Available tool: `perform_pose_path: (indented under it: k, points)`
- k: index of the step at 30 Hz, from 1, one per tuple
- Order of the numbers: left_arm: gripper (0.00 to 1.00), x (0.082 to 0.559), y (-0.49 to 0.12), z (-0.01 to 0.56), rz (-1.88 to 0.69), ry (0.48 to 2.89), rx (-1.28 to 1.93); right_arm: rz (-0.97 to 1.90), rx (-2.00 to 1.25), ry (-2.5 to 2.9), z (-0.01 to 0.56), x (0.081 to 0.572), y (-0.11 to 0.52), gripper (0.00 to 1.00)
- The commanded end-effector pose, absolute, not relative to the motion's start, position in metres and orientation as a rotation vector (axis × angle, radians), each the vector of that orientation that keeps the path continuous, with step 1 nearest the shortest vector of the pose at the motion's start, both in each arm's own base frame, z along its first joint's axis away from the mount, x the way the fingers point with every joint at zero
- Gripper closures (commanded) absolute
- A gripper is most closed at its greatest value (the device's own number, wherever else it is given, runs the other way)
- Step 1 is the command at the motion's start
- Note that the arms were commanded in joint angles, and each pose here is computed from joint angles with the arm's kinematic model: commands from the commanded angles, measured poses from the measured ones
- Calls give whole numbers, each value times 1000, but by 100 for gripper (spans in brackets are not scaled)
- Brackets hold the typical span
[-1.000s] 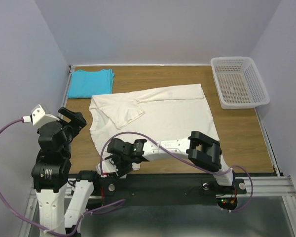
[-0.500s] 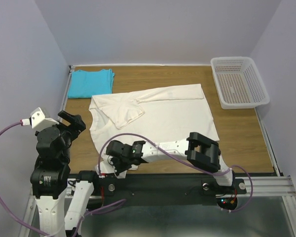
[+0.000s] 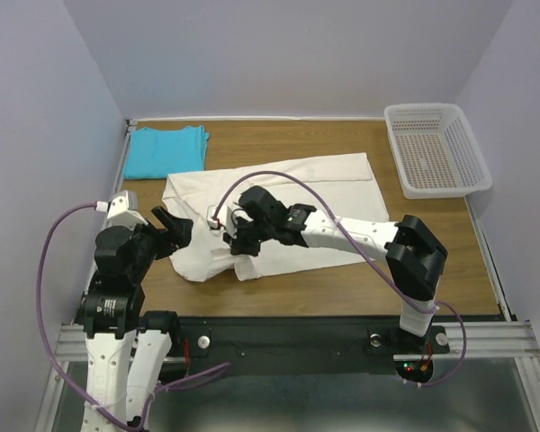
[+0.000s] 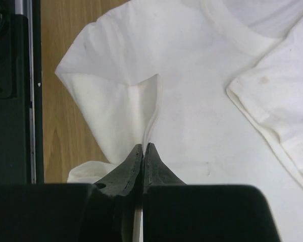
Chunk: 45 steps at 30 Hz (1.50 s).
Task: Fold and stack the t-shirts
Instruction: Fold the tshirt
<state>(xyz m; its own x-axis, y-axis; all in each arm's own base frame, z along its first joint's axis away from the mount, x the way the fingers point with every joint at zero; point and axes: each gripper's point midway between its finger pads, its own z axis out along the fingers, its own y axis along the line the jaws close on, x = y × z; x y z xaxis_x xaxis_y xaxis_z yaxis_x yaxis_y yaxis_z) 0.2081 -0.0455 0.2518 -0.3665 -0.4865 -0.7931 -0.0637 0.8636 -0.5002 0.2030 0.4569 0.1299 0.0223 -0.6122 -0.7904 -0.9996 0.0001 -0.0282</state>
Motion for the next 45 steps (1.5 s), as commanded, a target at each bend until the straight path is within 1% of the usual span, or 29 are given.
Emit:
perform_pose_path:
  k: [1,3,5,6,7,11,15,21,24,28,30,34,35,37,41,45]
  points:
    - [11,211,-73,264,-600,1844,-190,1034,-1555,1656,158,191,468,99]
    - [11,212,-79,252,-616,1868,-141,1082,-1538,1669,159,191,465,99]
    - [9,215,-79,234,-621,1938,-167,1109,-1527,1663,161,191,466,100]
    - [9,215,-81,226,-634,1977,-170,1124,-1529,1656,163,190,466,99]
    - [9,217,-82,208,-642,2066,-212,1132,-1522,1649,166,190,466,99]
    - [14,217,-94,173,-743,2227,-303,1170,-1501,1645,173,192,468,99]
    - [15,218,-88,164,-695,2244,-328,1210,-1473,1640,183,196,468,99]
    - [18,211,-100,165,-778,2245,-258,1274,-1421,1642,192,209,461,99]
    - [19,207,-104,162,-808,2251,-230,1328,-1412,1637,194,209,460,99]
    - [23,202,-110,157,-854,2269,-215,1393,-1412,1615,199,208,457,99]
    - [23,201,-113,157,-882,2265,-215,1415,-1414,1605,201,206,457,99]
    - [28,201,-119,154,-935,2272,-208,1451,-1408,1578,204,207,457,99]
    - [31,201,-120,155,-948,2263,-199,1457,-1409,1577,204,207,457,99]
    - [35,202,-122,158,-962,2255,-195,1473,-1398,1583,205,208,457,99]
    - [48,202,-125,160,-988,2256,-178,1488,-1380,1592,207,210,456,99]
    - [51,201,-123,164,-971,2256,-172,1489,-1372,1600,205,213,455,100]
